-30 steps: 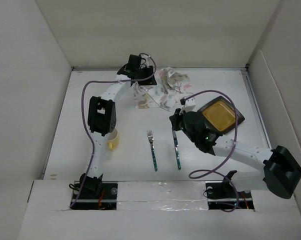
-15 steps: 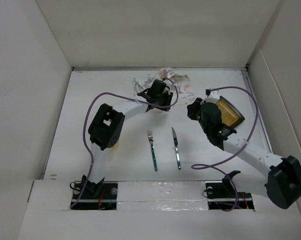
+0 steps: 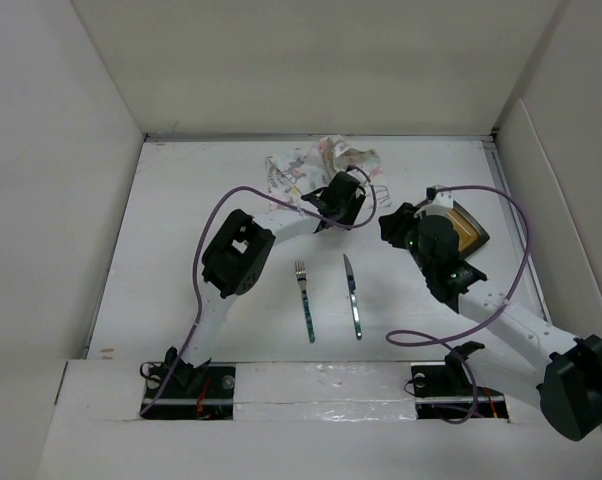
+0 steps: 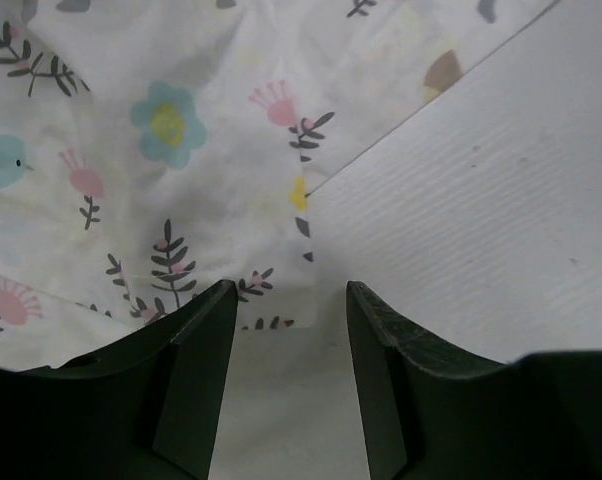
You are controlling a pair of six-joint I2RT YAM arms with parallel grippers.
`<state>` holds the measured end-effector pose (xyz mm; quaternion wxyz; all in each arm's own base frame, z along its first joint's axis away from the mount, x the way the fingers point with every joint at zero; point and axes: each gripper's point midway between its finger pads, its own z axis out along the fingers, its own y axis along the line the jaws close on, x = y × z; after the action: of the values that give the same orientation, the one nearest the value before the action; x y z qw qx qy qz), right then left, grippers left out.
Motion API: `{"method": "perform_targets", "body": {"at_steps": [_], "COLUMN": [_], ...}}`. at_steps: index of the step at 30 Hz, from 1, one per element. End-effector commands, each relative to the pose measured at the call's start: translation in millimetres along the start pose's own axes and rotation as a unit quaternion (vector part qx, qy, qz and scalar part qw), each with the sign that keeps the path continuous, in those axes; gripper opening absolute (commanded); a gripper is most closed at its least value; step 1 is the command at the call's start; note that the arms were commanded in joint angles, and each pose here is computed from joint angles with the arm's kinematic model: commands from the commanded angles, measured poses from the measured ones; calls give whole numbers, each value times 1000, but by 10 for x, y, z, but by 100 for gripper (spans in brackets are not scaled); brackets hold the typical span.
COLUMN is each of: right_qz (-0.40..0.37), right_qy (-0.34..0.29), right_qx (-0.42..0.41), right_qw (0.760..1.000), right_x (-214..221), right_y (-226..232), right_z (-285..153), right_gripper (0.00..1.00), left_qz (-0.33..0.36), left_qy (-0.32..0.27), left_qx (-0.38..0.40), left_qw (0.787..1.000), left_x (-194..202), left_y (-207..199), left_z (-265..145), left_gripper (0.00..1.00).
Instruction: Set the dinner table for one person
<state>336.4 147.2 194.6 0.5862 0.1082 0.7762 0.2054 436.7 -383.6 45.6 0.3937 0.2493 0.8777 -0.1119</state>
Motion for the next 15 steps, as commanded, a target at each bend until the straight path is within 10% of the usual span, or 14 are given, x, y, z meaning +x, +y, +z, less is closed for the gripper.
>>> {"method": "perform_targets", "body": {"at_steps": [1,9,15], "right_qz": [9,16,19], "right_qy": [-27,-32,-39], "right_qx": [-19,-12,-7], "right_qw": [999,999,999], "right_x": [-150,-175,-215], "right_y": [64,-8,-65], "right_z": [-9,-36,-42], "right_gripper": [46,46,46], "left_qz": [11,22,22], "left_qy": [3,31,34], "left_qx": [-33,-16,-23], "left_qw": [999,999,999], "left_x": [-60,138,147], "left_y": [140,96,125], "left_z": [55,90,42], "left_gripper": [45,35,0]}}
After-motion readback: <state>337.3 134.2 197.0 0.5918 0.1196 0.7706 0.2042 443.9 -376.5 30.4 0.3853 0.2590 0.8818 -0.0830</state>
